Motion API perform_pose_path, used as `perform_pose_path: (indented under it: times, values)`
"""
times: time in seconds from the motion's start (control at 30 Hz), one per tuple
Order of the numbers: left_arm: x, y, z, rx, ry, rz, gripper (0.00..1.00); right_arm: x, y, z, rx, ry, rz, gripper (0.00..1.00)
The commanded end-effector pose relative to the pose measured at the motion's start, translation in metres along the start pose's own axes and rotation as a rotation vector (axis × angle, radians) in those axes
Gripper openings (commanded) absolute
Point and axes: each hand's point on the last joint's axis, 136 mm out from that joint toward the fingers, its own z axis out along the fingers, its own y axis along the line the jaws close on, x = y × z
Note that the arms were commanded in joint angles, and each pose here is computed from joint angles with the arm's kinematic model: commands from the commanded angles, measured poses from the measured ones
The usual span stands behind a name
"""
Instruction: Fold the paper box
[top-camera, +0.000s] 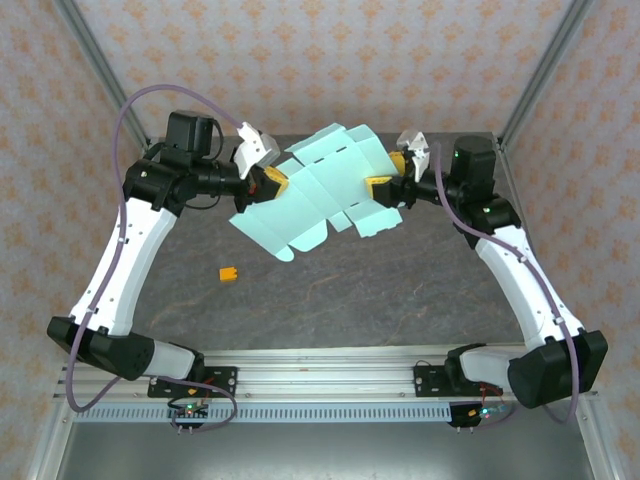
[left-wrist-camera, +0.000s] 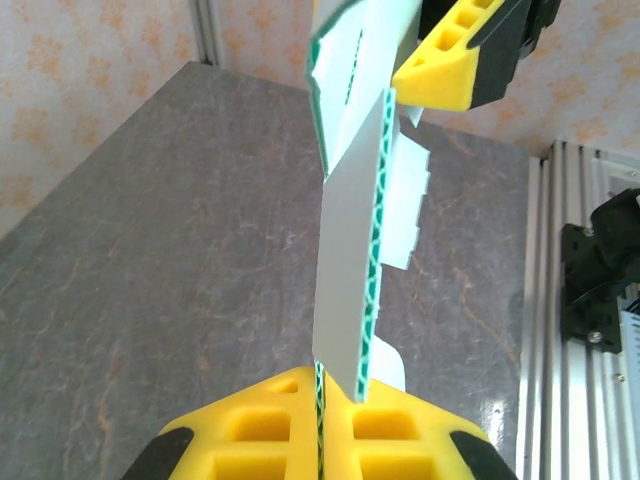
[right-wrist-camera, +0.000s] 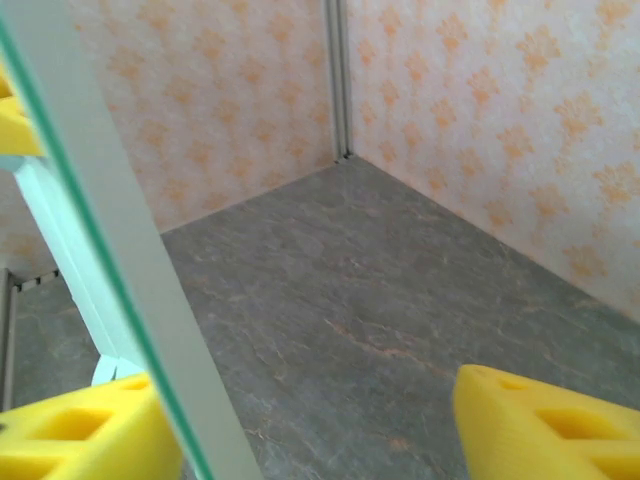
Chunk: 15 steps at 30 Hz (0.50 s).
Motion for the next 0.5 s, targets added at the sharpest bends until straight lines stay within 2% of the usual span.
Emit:
perform_pose_path:
  times: [0.0, 0.33, 0.47]
  values:
    - [-0.006, 0.000, 0.003, 0.041, -0.037, -0.027, 0.00, -0.012, 0.021, -0.004, -0.117, -0.038, -0.070, 0.57]
    - [0.012, 0.005, 0.008, 0.037, 0.002, -0.066, 0.00, -0.021, 0.013, -0.021, -0.085, -0.074, -0.054, 0.58]
    - [0.014, 0.007, 0.008, 0.034, 0.005, -0.069, 0.00, -0.025, 0.016, -0.022, -0.095, -0.079, -0.059, 0.46]
